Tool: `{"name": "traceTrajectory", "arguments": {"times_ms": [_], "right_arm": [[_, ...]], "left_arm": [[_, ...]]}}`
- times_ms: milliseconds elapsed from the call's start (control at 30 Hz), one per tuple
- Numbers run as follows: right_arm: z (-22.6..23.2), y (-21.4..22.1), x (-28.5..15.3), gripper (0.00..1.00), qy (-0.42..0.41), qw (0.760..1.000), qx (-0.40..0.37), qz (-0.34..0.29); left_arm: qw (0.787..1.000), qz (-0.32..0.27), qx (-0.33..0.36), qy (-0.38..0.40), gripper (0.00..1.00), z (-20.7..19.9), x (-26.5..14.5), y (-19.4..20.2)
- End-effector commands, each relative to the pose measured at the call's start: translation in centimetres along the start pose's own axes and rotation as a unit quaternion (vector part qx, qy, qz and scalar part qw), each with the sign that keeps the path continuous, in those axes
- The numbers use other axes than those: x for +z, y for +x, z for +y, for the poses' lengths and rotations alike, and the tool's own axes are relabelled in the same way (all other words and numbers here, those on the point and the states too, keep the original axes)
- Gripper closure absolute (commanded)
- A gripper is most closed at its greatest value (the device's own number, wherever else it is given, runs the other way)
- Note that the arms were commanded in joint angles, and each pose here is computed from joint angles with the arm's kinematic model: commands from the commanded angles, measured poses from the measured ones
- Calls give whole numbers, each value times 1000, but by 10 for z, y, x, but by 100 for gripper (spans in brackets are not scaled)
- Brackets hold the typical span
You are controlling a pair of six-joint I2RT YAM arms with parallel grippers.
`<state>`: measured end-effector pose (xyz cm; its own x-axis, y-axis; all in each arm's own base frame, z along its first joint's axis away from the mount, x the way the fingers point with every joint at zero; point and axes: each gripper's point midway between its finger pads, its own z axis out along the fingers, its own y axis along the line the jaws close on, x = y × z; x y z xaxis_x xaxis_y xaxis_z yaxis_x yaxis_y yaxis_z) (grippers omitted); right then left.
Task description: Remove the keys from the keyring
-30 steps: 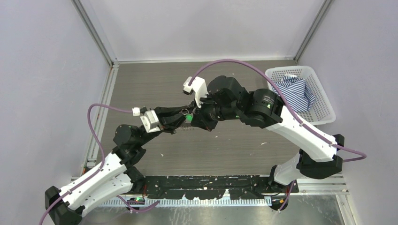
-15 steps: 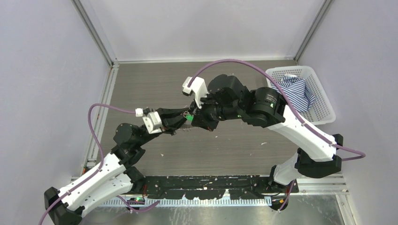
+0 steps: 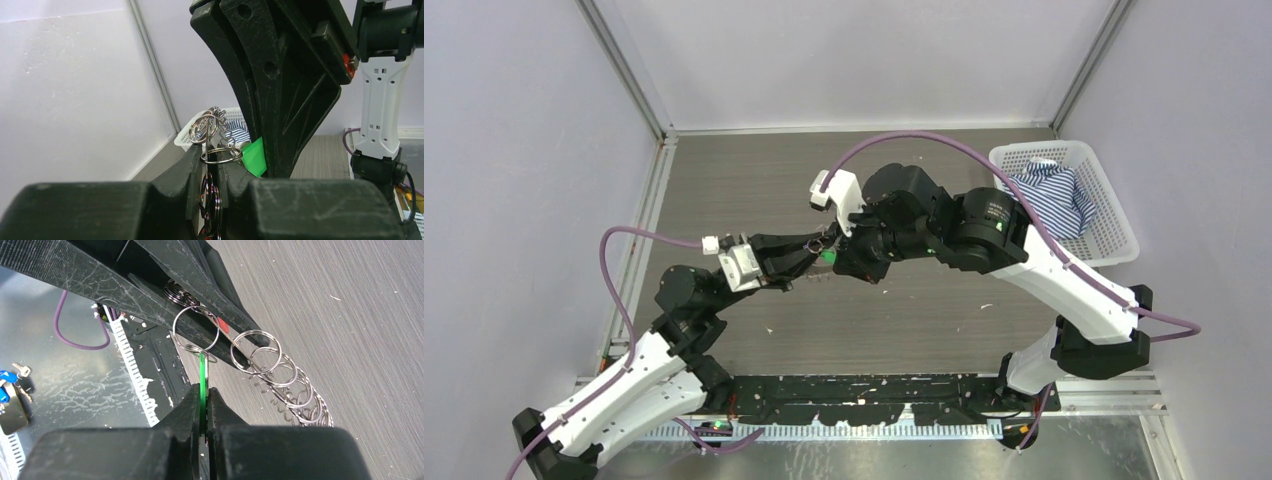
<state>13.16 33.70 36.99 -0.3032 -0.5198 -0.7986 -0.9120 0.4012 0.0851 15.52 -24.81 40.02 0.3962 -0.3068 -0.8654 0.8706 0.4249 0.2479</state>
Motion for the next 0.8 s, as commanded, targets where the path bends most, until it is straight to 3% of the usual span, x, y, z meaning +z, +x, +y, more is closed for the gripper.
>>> {"name": "traceTrajectory", "arguments": {"times_ms": [0,433,767], "right_arm": [[-4,-16,-11,99,12,999,-13,-31],[10,-14,-14,99,-5,996,-80,-36],[6,-10,-16,99,37,988,-143,-34]], "left_arm": [[998,-39,34,41,100,-12,-1,-39],[998,-15,51,46,100,-13,-6,-36],[997,-14,56,46,100,-14,-9,-41]]}}
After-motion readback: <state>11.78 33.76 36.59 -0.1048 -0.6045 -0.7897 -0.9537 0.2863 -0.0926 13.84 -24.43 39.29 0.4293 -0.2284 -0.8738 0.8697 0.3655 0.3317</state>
